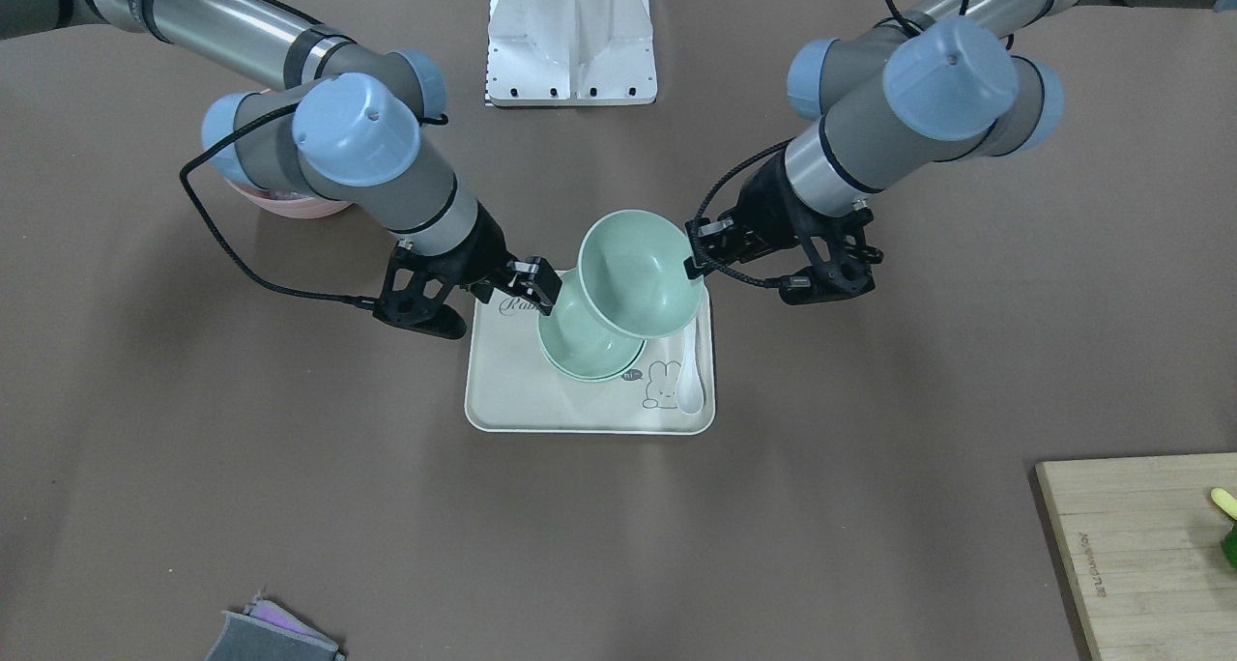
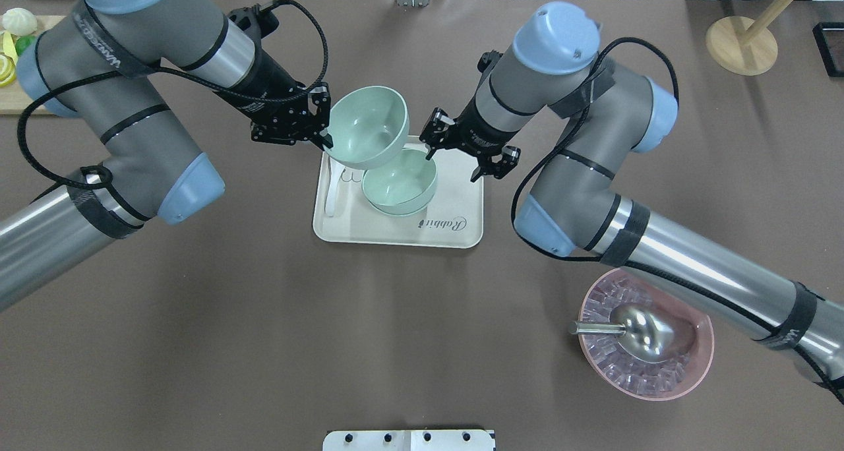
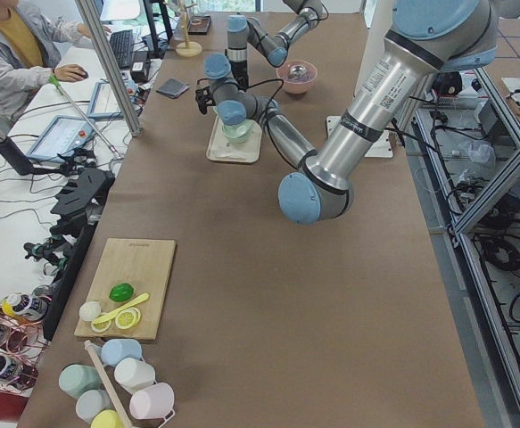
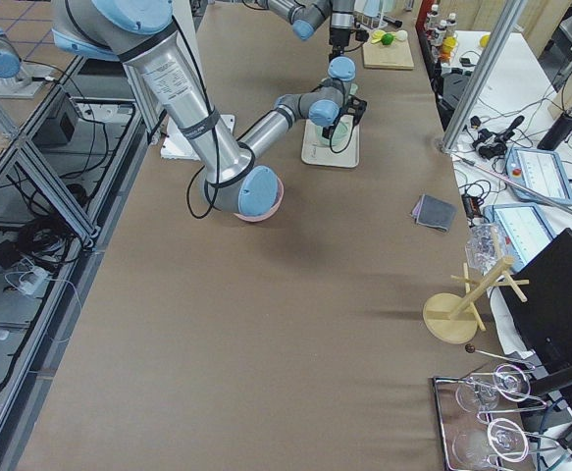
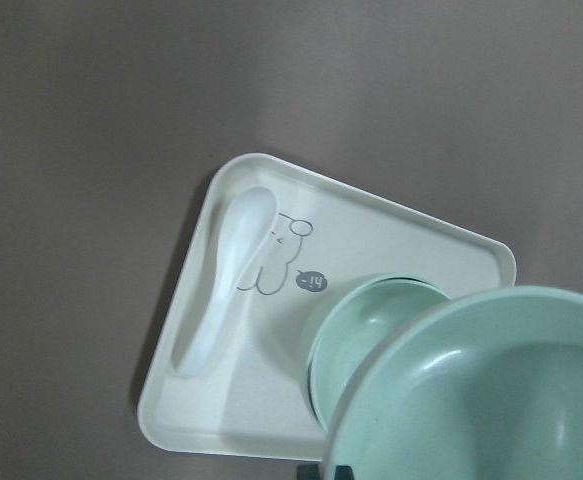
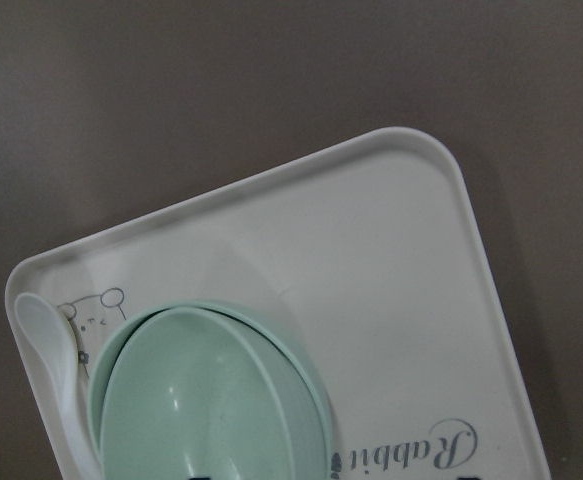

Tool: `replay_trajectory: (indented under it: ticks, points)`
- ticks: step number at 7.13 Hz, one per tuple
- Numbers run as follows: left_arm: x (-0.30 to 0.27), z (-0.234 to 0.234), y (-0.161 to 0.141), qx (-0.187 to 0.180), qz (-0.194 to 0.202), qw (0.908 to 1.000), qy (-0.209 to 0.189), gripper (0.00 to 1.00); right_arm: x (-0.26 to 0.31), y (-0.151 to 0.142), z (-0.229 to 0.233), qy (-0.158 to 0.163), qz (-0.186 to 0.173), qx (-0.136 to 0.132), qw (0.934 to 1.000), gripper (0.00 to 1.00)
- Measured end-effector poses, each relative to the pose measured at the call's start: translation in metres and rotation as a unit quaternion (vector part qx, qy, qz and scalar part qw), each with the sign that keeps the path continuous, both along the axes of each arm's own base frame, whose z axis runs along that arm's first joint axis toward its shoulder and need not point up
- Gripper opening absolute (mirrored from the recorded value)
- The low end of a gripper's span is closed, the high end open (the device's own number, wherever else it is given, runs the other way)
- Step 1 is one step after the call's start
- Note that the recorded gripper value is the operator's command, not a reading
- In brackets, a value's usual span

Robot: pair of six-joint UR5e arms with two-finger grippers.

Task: Stack green bowls together

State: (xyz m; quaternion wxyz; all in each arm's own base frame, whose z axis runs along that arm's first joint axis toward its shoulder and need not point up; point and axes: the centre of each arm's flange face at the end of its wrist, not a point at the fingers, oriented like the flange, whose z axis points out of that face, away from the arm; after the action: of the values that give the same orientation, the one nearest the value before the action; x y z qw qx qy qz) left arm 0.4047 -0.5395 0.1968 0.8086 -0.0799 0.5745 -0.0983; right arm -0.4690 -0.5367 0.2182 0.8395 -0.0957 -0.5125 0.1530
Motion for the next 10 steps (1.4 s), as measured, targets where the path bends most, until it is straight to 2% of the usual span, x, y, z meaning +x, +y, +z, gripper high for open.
replay_trajectory:
  ticks: [3,4,6,8,9,10]
  points:
    - [0.032,0.004,-0.007,0.004,-0.013,0.9998,-0.017,0.00,0.107,-0.017,0.044,-0.028,-0.023,0.001,0.9994,1.00]
    - [0.047,0.007,-0.003,0.009,-0.016,0.9995,-0.025,0.00,0.131,-0.019,0.059,-0.028,-0.019,0.004,0.9994,1.00]
    - [0.070,0.014,0.008,0.012,-0.017,0.9991,-0.036,0.00,0.183,-0.024,0.101,-0.020,-0.021,0.029,0.9992,1.00]
    - [0.083,0.021,0.014,0.017,-0.019,0.9987,-0.044,0.00,0.211,-0.026,0.130,-0.012,-0.024,0.044,0.9987,1.00]
    - [0.088,0.024,0.016,0.020,-0.020,0.9987,-0.043,0.16,0.213,-0.025,0.134,-0.010,-0.026,0.045,0.9986,1.00]
    - [0.093,0.031,0.014,0.021,-0.020,0.9986,-0.044,0.91,0.212,-0.025,0.136,-0.009,-0.027,0.046,0.9985,1.00]
